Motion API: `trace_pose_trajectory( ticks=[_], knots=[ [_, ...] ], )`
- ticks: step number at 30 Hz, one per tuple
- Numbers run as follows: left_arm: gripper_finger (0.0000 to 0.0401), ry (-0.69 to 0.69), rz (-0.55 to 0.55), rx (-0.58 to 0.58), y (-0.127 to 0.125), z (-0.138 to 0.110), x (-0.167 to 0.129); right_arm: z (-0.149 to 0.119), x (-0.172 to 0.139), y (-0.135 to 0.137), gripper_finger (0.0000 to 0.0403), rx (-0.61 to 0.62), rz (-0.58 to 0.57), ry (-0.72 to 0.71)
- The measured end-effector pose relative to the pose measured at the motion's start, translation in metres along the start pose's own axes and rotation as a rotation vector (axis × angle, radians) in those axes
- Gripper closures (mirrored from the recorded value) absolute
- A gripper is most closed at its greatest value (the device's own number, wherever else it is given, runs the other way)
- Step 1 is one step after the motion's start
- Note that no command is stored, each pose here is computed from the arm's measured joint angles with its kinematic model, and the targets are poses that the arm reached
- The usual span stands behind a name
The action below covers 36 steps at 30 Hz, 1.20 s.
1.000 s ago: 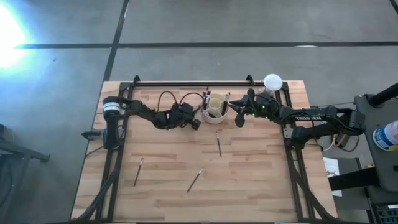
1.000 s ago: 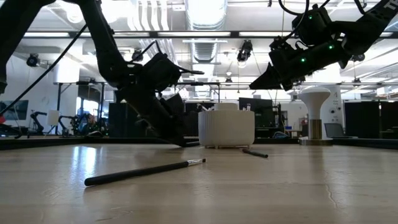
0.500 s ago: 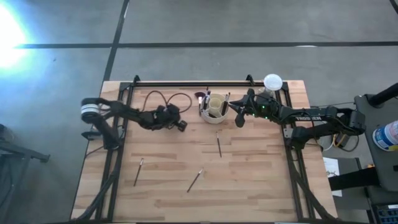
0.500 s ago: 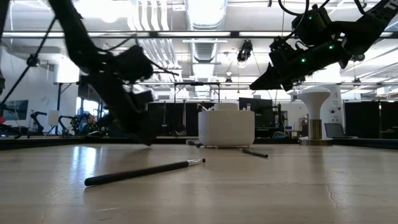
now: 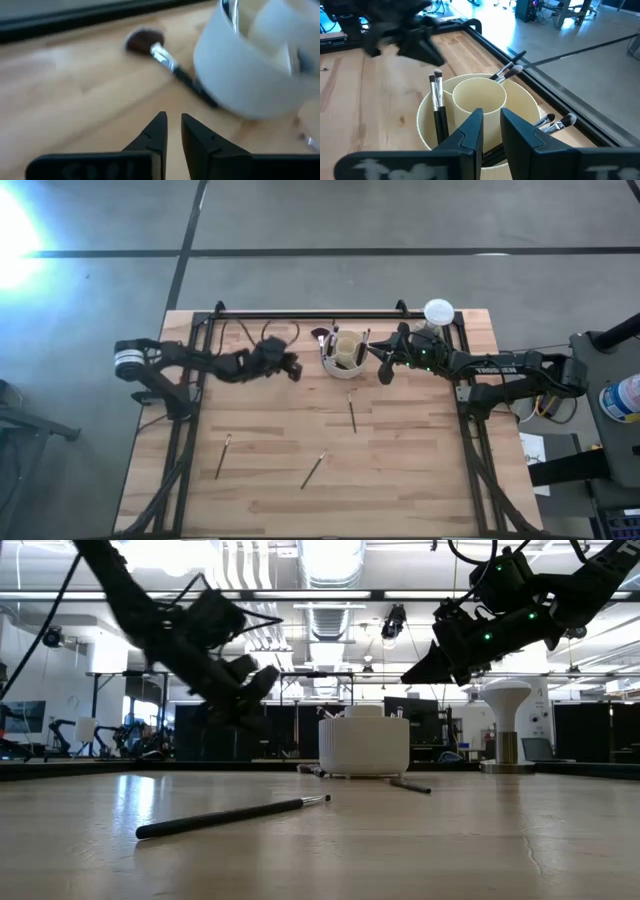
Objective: Put items in baskets/containers
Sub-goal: Put the black silver highlighter brush into the pen organizer
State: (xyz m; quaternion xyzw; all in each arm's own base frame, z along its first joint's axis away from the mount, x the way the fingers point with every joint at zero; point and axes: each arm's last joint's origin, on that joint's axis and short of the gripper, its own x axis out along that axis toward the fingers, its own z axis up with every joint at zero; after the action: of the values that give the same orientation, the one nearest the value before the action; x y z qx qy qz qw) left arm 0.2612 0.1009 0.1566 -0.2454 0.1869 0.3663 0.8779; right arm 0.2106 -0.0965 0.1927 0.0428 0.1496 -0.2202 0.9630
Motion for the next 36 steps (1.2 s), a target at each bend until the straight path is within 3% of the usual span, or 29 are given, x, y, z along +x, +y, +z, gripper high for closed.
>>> trace_pose_trajectory(
  ticks=[5, 10, 16, 20, 28, 36],
  knots=[
    [0.0349, 0.030, -0.112, 0.005, 0.023, 0.040, 0.030, 0.000, 0.000, 0.000, 0.0344, 0.002, 0.000, 0.001],
    [0.0348, 0.088, -0.139, 0.021, 0.049, 0.064, 0.059, 0.000, 0.000, 0.000, 0.0344, 0.003, 0.001, 0.002],
    [0.0348, 0.220, -0.100, 0.105, 0.055, 0.070, 0.097, 0.000, 0.000, 0.000, 0.0344, 0.003, 0.002, 0.002],
    [0.0348, 0.238, -0.087, 0.118, 0.060, 0.077, 0.116, 0.000, 0.000, 0.000, 0.0344, 0.003, 0.003, 0.002],
    [0.0348, 0.215, -0.136, 0.073, 0.068, 0.096, 0.128, 0.000, 0.000, 0.000, 0.0344, 0.000, 0.003, 0.003],
    [0.0348, 0.284, -0.125, 0.082, 0.072, 0.087, 0.143, 0.000, 0.000, 0.000, 0.0344, 0.000, 0.002, 0.004]
  ],
)
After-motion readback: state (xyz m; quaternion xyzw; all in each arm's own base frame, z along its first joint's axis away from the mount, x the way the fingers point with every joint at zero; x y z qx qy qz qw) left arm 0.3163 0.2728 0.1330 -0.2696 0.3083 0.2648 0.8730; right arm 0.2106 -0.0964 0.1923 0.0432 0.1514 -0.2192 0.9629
